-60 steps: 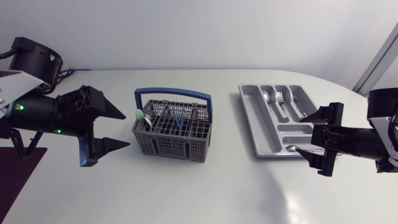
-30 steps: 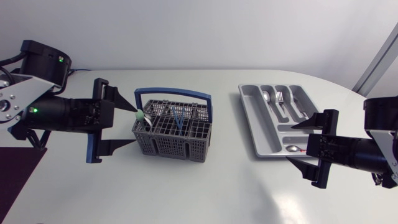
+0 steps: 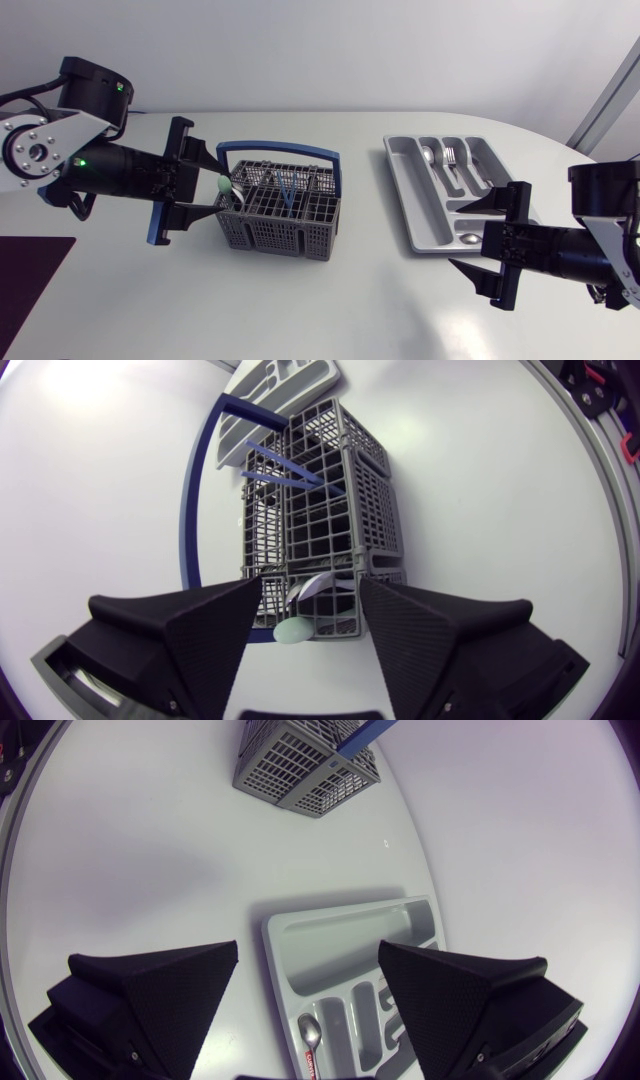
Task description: Unload the cutlery basket into the drawer organizer.
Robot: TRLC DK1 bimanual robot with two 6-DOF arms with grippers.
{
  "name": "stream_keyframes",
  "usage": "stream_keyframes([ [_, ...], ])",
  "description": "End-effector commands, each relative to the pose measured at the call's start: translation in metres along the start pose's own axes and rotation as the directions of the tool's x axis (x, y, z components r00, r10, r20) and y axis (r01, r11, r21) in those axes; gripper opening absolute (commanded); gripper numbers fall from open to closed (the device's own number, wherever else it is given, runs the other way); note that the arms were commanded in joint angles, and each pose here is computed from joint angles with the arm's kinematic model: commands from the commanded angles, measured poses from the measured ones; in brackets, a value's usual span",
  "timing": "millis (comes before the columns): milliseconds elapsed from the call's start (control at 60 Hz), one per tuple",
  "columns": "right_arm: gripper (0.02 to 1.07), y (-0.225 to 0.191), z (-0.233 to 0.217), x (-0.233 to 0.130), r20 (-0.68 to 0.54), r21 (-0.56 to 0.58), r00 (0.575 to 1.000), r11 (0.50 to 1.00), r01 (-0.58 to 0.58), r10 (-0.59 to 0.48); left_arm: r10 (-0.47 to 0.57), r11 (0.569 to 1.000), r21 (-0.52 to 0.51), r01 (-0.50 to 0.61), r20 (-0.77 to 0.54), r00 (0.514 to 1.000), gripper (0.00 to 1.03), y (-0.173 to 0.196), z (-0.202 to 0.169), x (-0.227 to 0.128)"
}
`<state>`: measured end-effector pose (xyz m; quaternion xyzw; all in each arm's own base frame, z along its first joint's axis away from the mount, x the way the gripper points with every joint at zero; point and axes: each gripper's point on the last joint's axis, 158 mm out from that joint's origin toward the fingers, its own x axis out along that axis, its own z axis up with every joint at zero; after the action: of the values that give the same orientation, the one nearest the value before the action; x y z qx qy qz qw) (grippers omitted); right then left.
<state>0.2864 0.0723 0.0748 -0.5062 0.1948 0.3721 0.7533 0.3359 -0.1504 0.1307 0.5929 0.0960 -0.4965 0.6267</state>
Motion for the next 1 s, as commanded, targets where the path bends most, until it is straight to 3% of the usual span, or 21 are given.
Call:
stream_keyframes([
  [0, 1.03, 0.014, -0.003, 0.003, -0.007, 0.028, 1.000, 0.999, -0.027, 0.027, 0.011, 0.995, 0.095, -0.010, -0.009, 1.000, 0.55, 0.010, -0.001, 0.005],
  [167, 1.03, 0.015, -0.004, 0.003, -0.008, 0.029, 1.000, 0.999, -0.029, 0.029, -0.002, 0.985, 0.174, 0.006, -0.022, 1.000, 0.32, 0.010, -0.001, 0.014],
  [300, 1.03, 0.015, -0.004, 0.003, -0.007, 0.028, 1.000, 0.999, -0.027, 0.027, -0.012, 0.973, 0.229, 0.018, -0.030, 0.999, 0.27, 0.010, 0.000, 0.018],
  [983, 1.03, 0.015, -0.004, 0.008, -0.003, 0.030, 0.999, 0.999, -0.038, 0.038, -0.004, 0.909, 0.413, 0.053, -0.118, 0.993, 0.26, 0.017, -0.019, 0.035],
])
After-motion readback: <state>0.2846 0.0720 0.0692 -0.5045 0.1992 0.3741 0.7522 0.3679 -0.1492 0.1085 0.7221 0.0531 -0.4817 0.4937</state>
